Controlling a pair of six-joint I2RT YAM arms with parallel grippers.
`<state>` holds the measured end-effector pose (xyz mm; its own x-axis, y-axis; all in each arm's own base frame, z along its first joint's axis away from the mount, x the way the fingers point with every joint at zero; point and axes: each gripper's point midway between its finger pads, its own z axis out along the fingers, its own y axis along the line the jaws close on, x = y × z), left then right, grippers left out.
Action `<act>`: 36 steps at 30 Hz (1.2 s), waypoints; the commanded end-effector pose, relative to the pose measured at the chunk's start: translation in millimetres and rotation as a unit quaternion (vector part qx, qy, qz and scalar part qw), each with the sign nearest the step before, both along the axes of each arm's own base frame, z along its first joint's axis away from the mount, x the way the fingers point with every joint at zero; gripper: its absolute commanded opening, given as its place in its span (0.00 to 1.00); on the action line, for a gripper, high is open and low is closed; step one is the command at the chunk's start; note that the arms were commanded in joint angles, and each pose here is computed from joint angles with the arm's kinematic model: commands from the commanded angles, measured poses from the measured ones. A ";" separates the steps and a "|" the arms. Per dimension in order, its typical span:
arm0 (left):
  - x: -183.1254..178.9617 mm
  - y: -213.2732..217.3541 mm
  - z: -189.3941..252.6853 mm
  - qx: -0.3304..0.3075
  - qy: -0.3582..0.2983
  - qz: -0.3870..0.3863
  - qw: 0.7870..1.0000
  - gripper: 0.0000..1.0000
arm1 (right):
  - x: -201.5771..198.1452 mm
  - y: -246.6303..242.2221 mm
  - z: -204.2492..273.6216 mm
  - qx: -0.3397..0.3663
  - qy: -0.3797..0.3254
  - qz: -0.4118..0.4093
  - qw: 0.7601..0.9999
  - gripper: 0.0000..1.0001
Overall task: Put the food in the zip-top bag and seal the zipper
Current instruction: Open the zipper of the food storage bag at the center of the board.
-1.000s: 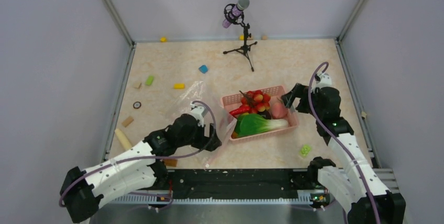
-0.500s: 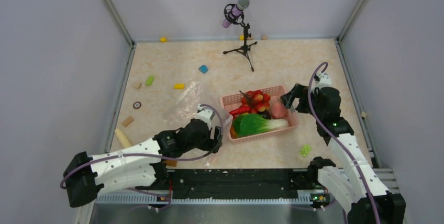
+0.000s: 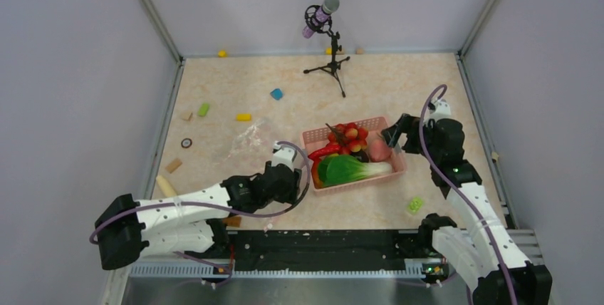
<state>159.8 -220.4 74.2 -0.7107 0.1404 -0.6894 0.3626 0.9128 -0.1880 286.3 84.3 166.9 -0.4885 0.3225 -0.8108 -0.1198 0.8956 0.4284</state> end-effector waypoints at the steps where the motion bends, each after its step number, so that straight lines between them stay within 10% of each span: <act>1: 15.0 -8.0 14.2 -0.007 -0.026 0.031 0.999 0.59 | 3.7 1.8 22.9 0.000 -0.041 0.008 0.999 0.99; 7: 19.2 -6.5 12.3 0.014 -0.027 0.044 0.999 0.36 | 2.3 1.3 26.2 -0.001 -0.049 0.008 0.999 0.99; 11: 19.2 -9.1 13.3 0.017 -0.027 0.038 0.999 0.00 | 1.9 2.2 26.6 0.001 -0.050 0.010 0.999 0.99; 25: 35.4 25.9 100.3 -0.018 -0.098 0.132 0.986 0.00 | -17.6 55.5 51.1 0.074 -0.083 0.146 0.983 0.99; 36: 47.3 60.3 149.0 -0.058 -0.166 0.211 0.961 0.00 | -68.0 193.0 87.7 0.091 -0.118 0.270 0.951 0.98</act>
<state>198.7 -170.6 197.3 -0.4932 -0.1419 -0.8583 0.0904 0.9729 -0.2128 217.2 238.4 211.7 -0.5213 0.1283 -0.8437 -0.6170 0.6262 0.4765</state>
